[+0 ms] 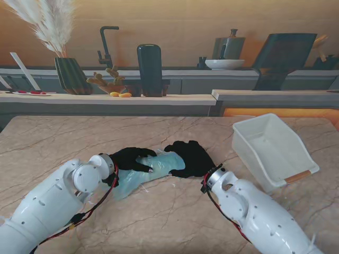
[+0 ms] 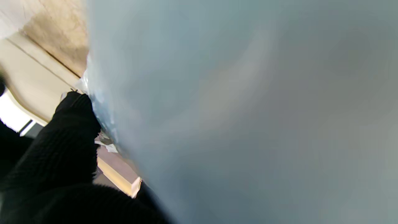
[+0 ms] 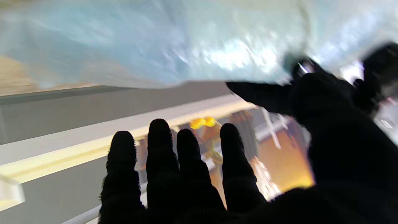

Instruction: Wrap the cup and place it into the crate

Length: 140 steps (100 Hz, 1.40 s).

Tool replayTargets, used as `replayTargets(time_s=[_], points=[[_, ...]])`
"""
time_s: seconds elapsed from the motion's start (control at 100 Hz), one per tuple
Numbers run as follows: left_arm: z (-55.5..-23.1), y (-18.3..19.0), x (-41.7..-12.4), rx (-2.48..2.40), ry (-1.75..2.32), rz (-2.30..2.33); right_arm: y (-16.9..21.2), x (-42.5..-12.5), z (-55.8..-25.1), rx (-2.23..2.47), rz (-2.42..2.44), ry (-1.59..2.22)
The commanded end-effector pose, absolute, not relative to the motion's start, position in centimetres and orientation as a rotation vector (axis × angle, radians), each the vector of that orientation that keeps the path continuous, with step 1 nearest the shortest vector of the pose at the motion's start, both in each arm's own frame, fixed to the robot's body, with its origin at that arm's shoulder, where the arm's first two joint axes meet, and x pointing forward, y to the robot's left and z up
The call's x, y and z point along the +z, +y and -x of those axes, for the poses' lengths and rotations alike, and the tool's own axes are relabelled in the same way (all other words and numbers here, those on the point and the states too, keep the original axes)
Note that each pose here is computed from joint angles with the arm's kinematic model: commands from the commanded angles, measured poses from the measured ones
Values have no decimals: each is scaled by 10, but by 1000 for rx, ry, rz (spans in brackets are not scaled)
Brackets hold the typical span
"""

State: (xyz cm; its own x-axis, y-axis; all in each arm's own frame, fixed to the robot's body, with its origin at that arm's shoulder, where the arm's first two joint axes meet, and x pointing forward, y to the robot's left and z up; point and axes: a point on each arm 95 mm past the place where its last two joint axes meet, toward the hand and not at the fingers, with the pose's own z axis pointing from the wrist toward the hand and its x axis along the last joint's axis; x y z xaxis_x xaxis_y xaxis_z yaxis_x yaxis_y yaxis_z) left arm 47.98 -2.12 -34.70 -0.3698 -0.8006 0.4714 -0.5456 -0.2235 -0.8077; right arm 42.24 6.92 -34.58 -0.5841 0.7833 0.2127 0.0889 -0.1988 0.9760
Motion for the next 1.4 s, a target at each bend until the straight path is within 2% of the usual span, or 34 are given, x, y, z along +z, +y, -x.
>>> replayTargets(time_s=[0.0,0.11,0.4,0.6,0.76,0.93,1.16,1.39], points=[[-463,-13,-385,-1500,1869,1727,81,-355,-410,1750,-1054,1639],[-465,-15,-382,-1520,1871,1840,94,-369,-412,1623,-963,1701],[-460,-20,-369,-1684,1802,2017,109,-393,-451,1508,-901,1881],[-447,-15,-353,-1799,1677,1786,109,-386,-462,1460,-1115,2066],[-429,-21,-343,-1923,1540,1367,104,-375,-464,1392,-1319,2190],[-408,-32,-337,-1960,1618,1190,94,-373,-467,1385,-1474,2208],[-381,-44,-343,-1845,1789,1081,82,-376,-471,1402,-1646,2136],[-366,-54,-355,-1464,1895,925,79,-377,-472,1386,-1700,2120]])
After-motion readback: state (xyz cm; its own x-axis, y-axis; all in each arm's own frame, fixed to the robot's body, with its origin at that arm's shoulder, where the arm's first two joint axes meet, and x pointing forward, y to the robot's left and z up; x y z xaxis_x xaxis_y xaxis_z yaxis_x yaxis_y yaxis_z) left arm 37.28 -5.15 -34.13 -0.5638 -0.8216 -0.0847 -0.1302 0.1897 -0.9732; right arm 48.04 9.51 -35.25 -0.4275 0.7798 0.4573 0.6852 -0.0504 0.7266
